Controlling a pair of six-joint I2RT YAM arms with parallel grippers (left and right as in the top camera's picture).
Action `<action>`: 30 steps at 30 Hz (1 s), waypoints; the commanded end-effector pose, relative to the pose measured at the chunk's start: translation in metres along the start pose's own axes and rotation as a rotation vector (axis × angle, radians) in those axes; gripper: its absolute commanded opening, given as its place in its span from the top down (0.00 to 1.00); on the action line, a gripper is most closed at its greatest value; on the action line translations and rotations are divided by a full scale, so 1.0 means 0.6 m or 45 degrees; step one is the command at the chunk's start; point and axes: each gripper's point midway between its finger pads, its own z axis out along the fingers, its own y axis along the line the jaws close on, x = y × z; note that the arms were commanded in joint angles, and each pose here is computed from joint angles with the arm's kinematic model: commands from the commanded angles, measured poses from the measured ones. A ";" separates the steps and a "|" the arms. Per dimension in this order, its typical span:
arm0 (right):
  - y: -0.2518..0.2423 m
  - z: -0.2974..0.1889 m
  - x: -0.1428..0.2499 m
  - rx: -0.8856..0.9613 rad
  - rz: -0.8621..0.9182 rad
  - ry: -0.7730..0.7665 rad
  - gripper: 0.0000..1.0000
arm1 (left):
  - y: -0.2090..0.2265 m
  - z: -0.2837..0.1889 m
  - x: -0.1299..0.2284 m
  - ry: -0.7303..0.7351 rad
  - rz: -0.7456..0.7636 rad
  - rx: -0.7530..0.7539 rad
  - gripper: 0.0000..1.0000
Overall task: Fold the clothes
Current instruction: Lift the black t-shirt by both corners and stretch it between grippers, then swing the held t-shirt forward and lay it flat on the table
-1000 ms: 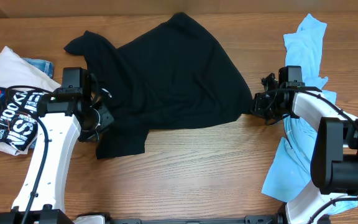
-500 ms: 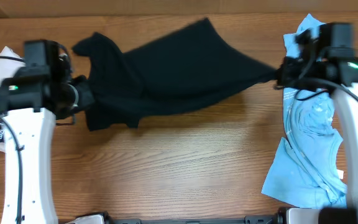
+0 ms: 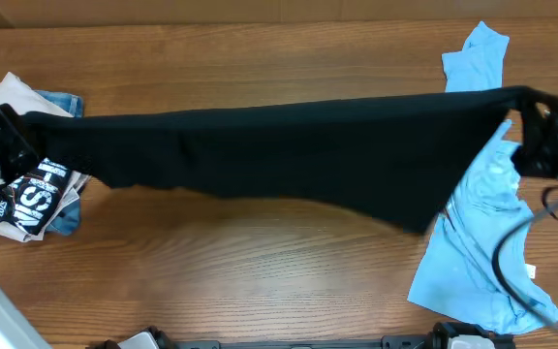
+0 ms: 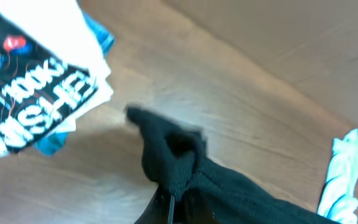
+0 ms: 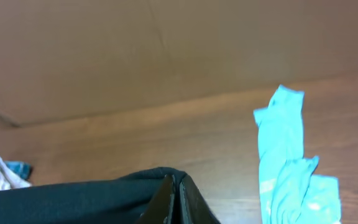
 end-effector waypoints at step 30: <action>-0.139 0.222 -0.180 0.503 0.176 -0.275 0.96 | -0.199 0.039 -0.330 -0.727 0.328 0.623 0.96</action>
